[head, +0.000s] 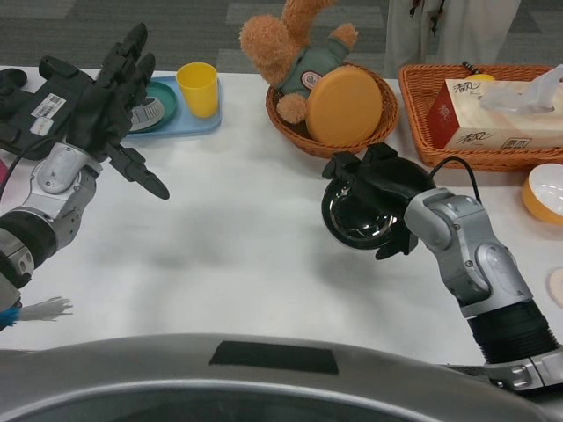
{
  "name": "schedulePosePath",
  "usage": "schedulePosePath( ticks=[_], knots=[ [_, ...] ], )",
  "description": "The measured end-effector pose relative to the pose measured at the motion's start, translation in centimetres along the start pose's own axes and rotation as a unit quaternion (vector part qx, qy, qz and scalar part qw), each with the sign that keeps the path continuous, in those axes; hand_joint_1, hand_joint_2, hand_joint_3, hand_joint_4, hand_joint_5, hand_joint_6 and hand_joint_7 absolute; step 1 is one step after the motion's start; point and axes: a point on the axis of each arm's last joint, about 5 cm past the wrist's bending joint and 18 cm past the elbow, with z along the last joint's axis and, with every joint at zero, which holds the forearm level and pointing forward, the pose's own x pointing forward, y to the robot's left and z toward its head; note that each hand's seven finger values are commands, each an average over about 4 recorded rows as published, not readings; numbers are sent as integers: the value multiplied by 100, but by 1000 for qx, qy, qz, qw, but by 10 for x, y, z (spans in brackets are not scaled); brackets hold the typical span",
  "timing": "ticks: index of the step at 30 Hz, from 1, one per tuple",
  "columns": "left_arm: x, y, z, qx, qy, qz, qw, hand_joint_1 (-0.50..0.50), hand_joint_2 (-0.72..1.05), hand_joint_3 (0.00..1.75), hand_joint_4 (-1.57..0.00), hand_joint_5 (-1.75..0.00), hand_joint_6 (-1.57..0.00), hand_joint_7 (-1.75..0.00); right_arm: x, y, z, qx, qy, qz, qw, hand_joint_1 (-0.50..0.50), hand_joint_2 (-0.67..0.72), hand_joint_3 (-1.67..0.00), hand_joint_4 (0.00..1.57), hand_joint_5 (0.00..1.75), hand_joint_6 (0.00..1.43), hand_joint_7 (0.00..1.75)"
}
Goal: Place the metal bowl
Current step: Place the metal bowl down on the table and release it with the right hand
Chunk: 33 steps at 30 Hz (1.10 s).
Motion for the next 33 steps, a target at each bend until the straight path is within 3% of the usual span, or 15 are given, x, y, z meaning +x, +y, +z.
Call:
schedulePosePath(
  ticks=[10,16,33],
  knots=[
    [0,0,0,0,0,0,1000,-50,-37,9,0,0,0,0,0,13,-6,26,10,5,1000,-50,-54,-159,9,165,0,133],
    [0,0,0,0,0,1,1000,-50,-28,9,0,0,0,0,0,22,-11,42,21,20,999,-50,-54,-159,9,165,0,126],
    [0,0,0,0,0,1,1000,-50,-28,9,0,0,0,0,3,31,-14,58,33,38,997,-50,-54,-159,6,165,0,129]
  ],
)
